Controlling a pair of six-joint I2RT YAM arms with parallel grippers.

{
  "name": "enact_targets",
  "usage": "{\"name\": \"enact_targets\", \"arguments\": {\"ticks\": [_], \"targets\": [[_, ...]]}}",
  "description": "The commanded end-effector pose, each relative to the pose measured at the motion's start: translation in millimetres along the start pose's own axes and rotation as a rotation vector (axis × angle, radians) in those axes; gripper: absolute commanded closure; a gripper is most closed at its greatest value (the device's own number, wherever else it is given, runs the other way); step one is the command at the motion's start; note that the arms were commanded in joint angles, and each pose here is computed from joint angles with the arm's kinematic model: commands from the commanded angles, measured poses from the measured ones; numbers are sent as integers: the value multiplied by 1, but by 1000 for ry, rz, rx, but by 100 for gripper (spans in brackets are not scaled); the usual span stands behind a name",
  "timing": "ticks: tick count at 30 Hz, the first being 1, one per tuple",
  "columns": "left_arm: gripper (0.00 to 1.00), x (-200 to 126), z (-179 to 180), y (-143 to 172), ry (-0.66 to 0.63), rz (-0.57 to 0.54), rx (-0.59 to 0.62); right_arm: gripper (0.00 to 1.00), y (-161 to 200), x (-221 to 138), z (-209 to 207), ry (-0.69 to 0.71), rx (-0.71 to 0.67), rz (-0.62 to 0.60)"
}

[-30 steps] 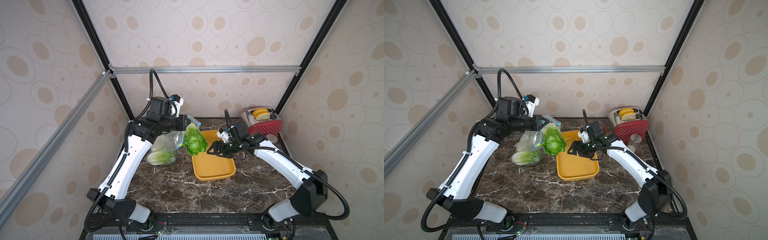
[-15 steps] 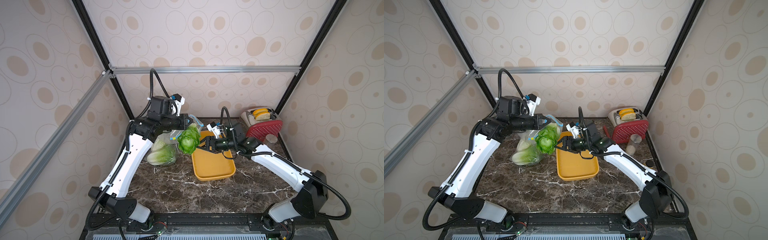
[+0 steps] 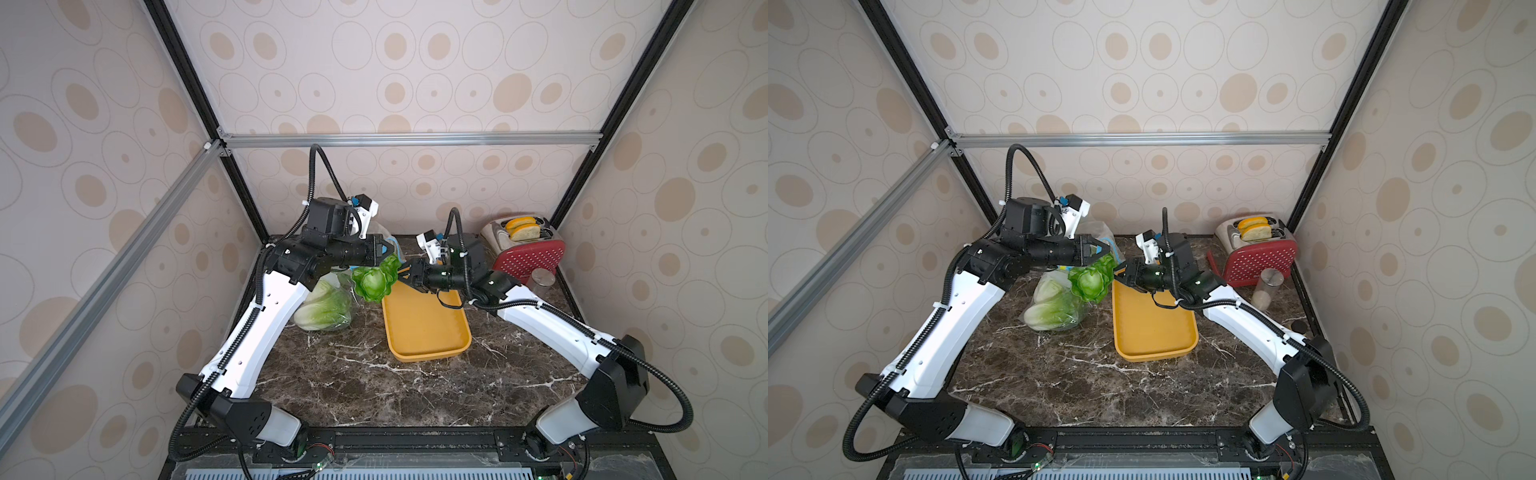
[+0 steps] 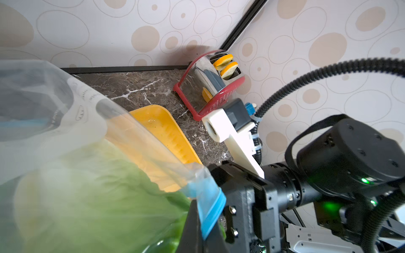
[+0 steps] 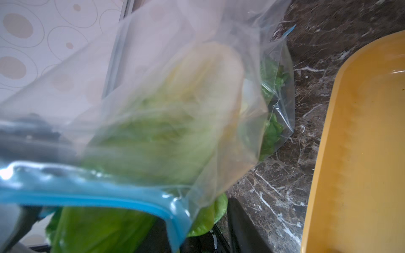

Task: Put the chinese cabbages into a zipper bag and zip it
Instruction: Adjust the zipper food storage bag at the center of the board.

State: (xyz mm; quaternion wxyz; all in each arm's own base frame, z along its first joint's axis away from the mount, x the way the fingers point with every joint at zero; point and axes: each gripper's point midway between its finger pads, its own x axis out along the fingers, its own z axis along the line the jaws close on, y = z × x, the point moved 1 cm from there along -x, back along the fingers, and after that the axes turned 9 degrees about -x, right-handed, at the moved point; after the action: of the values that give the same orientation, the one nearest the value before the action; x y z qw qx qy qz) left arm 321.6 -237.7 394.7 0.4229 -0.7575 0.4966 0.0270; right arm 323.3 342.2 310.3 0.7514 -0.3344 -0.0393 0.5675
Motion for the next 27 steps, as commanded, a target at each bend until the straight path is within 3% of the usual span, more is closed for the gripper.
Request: {"name": "enact_targets", "arguments": {"ticks": [1,13,17,21,27], "targets": [[100,-17,-28,-2,95,-35,13,60,-23,2,4,23,18,-89],[100,-26,-32,-32,104,-147,-26,60,-10,15,-3,31,-33,-48],[100,-24,-42,-37,165,-161,-48,67,0,24,-9,32,-37,-7],[100,-29,-56,-41,254,-183,-79,75,-2,23,-14,58,-82,-49],[100,-29,-44,-36,203,-161,-82,90,-11,17,-8,54,-115,-93]]}}
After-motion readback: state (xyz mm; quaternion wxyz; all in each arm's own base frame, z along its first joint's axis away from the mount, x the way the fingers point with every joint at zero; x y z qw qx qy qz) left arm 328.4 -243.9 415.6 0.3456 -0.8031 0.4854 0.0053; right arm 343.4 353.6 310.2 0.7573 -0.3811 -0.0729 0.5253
